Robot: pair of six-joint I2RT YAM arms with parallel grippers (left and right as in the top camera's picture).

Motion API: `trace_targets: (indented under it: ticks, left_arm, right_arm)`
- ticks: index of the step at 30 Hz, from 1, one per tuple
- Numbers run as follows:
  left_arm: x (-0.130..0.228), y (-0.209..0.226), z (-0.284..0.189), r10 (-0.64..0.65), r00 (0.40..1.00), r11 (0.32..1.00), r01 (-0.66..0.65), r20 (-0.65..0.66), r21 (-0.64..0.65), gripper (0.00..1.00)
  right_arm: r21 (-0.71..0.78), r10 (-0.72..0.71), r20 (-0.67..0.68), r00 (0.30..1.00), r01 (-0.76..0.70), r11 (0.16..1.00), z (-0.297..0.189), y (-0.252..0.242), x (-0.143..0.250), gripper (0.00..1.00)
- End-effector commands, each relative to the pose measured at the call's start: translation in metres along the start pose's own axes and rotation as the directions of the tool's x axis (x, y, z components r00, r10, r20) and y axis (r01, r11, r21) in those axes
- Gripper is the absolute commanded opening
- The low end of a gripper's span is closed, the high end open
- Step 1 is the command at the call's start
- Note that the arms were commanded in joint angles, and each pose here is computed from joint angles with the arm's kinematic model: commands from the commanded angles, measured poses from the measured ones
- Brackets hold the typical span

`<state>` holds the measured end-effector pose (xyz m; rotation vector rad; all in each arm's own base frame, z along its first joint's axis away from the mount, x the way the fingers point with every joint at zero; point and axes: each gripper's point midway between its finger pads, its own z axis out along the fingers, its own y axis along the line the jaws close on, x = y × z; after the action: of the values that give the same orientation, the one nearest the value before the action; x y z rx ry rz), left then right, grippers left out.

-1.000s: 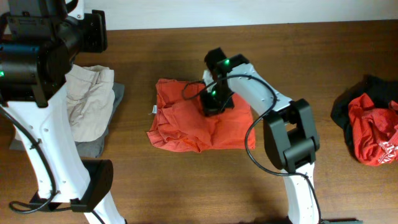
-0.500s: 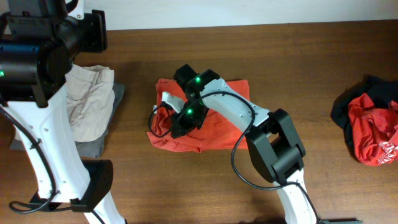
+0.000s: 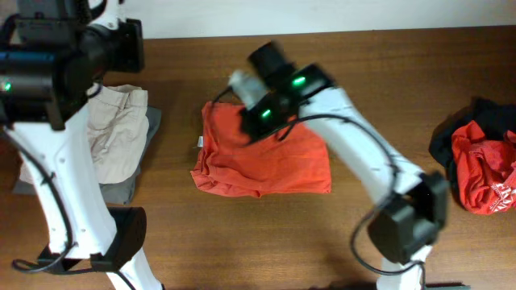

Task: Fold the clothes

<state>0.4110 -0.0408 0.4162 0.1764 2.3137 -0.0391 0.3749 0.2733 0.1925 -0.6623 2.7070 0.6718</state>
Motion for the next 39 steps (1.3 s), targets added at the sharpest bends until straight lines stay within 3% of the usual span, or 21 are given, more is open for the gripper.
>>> trace_targets:
  ticks: [1, 2, 6, 11, 19, 24, 29, 32, 37, 39]
  left_arm:
    - [0.03, -0.037, 0.032, 0.028, 0.987, 0.983, 0.001, -0.157, 0.184, 0.29]
    - [0.039, -0.046, 0.043, 0.037, 0.979, 0.976, 0.008, -0.198, 0.22, 0.24]
    - [0.075, -0.097, 0.088, 0.118, 0.941, 0.91, 0.025, -0.317, 0.413, 0.16]
    - [0.144, -0.145, 0.147, 0.188, 0.873, 0.851, 0.084, -0.45, 0.518, 0.09]
    - [0.273, -0.16, 0.203, 0.258, 0.747, 0.862, 0.108, -0.613, 0.495, 0.09]
    - [0.333, -0.136, 0.226, 0.261, 0.701, 0.915, 0.041, -0.664, 0.402, 0.09]
    - [0.354, -0.101, 0.235, 0.221, 0.672, 0.968, -0.064, -0.707, 0.241, 0.09]
    - [0.35, -0.073, 0.241, 0.143, 0.686, 0.99, -0.107, -0.714, 0.095, 0.09]
    - [0.322, -0.051, 0.245, 0.021, 0.733, 1.0, -0.03, -0.679, -0.001, 0.14]
    - [0.302, -0.051, 0.241, 0.004, 0.759, 1.0, 0.006, -0.651, 0.013, 0.17]
  right_arm:
    - [0.186, 0.307, 0.112, 0.945, -0.323, 0.928, -0.046, -0.07, -0.003, 0.04]
    - [0.188, 0.348, 0.101, 0.932, -0.362, 0.913, -0.049, -0.079, 0.003, 0.04]
    - [0.211, 0.482, 0.027, 0.876, -0.476, 0.854, -0.044, -0.115, 0.028, 0.03]
    - [0.214, 0.568, -0.105, 0.816, -0.54, 0.814, -0.008, -0.133, 0.057, 0.04]
    - [0.264, 0.654, -0.202, 0.729, -0.602, 0.753, 0.06, -0.152, 0.1, 0.04]
    - [0.288, 0.651, -0.18, 0.738, -0.593, 0.752, 0.09, -0.171, 0.12, 0.04]
    - [0.468, 0.674, -0.13, 0.727, -0.554, 0.688, 0.085, -0.205, 0.147, 0.04]
    - [0.545, 0.691, -0.096, 0.717, -0.543, 0.639, 0.072, -0.228, 0.157, 0.04]
    - [0.564, 0.737, -0.092, 0.669, -0.575, 0.593, 0.044, -0.241, 0.162, 0.04]
    - [0.527, 0.724, -0.106, 0.681, -0.579, 0.622, 0.033, -0.238, 0.153, 0.04]
